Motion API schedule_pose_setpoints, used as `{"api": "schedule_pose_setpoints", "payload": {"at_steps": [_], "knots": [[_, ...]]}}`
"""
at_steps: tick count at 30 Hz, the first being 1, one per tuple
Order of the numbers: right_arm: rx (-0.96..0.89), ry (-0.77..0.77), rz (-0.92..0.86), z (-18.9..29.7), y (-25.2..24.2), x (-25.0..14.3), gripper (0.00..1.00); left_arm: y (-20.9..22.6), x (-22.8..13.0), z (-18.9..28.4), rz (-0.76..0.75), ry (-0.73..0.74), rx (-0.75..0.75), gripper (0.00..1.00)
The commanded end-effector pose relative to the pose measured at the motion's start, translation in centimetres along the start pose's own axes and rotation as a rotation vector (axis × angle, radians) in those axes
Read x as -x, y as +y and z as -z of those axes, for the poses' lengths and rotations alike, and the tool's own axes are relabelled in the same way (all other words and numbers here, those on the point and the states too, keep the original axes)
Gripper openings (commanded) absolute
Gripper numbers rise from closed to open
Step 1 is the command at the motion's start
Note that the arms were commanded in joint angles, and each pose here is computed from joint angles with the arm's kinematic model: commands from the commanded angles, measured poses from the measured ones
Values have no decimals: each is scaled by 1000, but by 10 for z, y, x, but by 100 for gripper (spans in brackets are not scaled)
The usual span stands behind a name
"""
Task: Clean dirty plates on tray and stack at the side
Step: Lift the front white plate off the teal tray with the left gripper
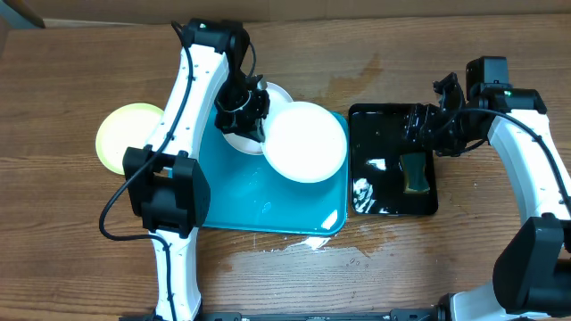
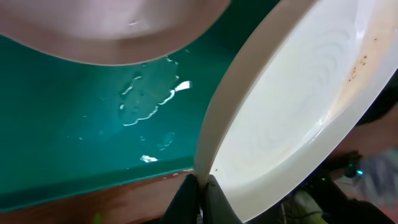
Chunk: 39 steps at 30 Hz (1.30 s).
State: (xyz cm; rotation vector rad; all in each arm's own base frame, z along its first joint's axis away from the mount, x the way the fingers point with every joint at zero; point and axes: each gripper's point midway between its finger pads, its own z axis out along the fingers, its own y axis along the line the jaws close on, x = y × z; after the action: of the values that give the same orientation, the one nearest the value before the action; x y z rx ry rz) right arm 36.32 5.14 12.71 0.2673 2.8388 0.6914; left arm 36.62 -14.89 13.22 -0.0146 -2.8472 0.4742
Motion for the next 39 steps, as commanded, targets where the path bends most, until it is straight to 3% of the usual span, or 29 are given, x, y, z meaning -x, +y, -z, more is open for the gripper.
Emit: {"api": "schedule_pose_setpoints", "payload": {"at_steps": [1,8,27,39], "knots": [[6,-27,24,9,5,0,80,15,0,-8,-20,18,78,4],[5,-27,24,9,5,0,80,36,-9,-22,-5,80,162,4],[-22,-24,20,9,0,-1,80,52,-13,-26,-32,113,174,4],[-22,-24,21,9,0,-1,79,51,1,11,-41,-36,244,4]]}}
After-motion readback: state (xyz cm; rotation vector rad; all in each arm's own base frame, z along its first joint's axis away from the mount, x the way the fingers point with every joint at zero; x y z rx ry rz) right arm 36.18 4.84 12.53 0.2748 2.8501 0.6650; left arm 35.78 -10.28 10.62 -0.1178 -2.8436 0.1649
